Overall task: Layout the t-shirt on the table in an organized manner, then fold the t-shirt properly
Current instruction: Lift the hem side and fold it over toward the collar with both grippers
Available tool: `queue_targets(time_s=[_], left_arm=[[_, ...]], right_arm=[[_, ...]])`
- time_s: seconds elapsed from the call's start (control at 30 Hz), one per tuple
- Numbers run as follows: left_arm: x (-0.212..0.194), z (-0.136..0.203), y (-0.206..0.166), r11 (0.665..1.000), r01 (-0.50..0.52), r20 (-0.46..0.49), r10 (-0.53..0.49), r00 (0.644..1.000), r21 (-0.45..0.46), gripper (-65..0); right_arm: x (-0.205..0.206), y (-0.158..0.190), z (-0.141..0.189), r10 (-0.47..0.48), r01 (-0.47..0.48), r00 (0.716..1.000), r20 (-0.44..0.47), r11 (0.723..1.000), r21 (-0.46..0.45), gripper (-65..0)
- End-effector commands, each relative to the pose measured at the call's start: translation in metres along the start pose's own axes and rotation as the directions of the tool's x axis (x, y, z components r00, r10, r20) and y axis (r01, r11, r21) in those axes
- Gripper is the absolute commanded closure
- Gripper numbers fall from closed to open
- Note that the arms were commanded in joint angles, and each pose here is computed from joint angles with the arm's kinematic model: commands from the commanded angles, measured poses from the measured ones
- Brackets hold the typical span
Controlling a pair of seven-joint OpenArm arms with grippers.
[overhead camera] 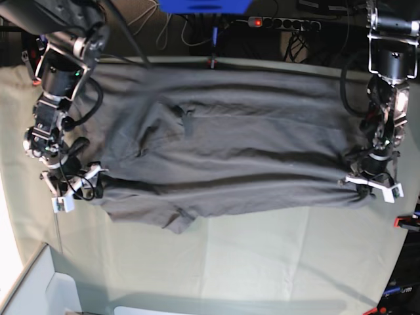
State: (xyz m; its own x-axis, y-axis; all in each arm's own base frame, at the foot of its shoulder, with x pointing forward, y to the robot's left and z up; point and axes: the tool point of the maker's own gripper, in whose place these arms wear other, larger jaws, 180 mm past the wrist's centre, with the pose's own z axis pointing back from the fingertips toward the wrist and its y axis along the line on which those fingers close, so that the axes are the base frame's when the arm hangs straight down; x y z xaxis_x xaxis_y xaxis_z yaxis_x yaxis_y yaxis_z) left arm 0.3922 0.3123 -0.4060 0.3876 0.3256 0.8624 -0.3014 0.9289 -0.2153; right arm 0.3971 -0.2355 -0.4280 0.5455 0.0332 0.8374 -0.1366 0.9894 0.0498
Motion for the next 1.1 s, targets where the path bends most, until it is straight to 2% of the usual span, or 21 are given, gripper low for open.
queue_targets(time_s=[0.0, 0.27, 0.53, 0.6, 0.67, 0.8, 1.07], left_arm=[[0.023, -0.001, 0.001, 1.000, 0.008, 0.059, -0.008, 0.998, -0.002, -0.1], [0.024, -0.001, 0.004, 1.000, 0.014, 0.059, -0.014, 0.998, 0.003, -0.1], [0.023, -0.001, 0.004, 1.000, 0.013, 0.058, -0.013, 0.998, 0.003, -0.1], [0.024, -0.001, 0.003, 1.000, 0.012, 0.059, -0.013, 0.998, 0.002, -0.1], [0.024, -0.001, 0.003, 1.000, 0.012, 0.059, -0.013, 0.998, 0.002, -0.1], [0.024, -0.002, 0.003, 1.000, 0.012, 0.061, -0.012, 0.998, 0.002, -0.1], [0.023, -0.001, 0.004, 1.000, 0.013, 0.058, -0.013, 0.998, 0.003, -0.1]], right_arm=[[0.029, -0.005, -0.003, 0.005, -0.006, 0.997, 0.071, 1.000, 0.006, -35.9], [0.025, -0.015, -0.016, -0.039, 0.038, 0.999, 0.024, 0.999, 0.027, -36.0], [0.009, -0.002, -0.028, 0.030, -0.023, 0.997, -0.071, 0.995, 0.098, -35.3], [0.009, 0.000, -0.028, 0.041, -0.033, 0.996, -0.074, 0.994, 0.104, -30.9], [0.009, 0.003, -0.029, 0.039, -0.031, 0.997, -0.073, 0.994, 0.108, -22.8], [0.010, 0.002, -0.029, 0.033, -0.026, 0.997, -0.068, 0.994, 0.105, -1.0], [0.029, -0.006, -0.011, 0.115, -0.115, 0.993, 0.010, 0.992, 0.052, 0.0]])
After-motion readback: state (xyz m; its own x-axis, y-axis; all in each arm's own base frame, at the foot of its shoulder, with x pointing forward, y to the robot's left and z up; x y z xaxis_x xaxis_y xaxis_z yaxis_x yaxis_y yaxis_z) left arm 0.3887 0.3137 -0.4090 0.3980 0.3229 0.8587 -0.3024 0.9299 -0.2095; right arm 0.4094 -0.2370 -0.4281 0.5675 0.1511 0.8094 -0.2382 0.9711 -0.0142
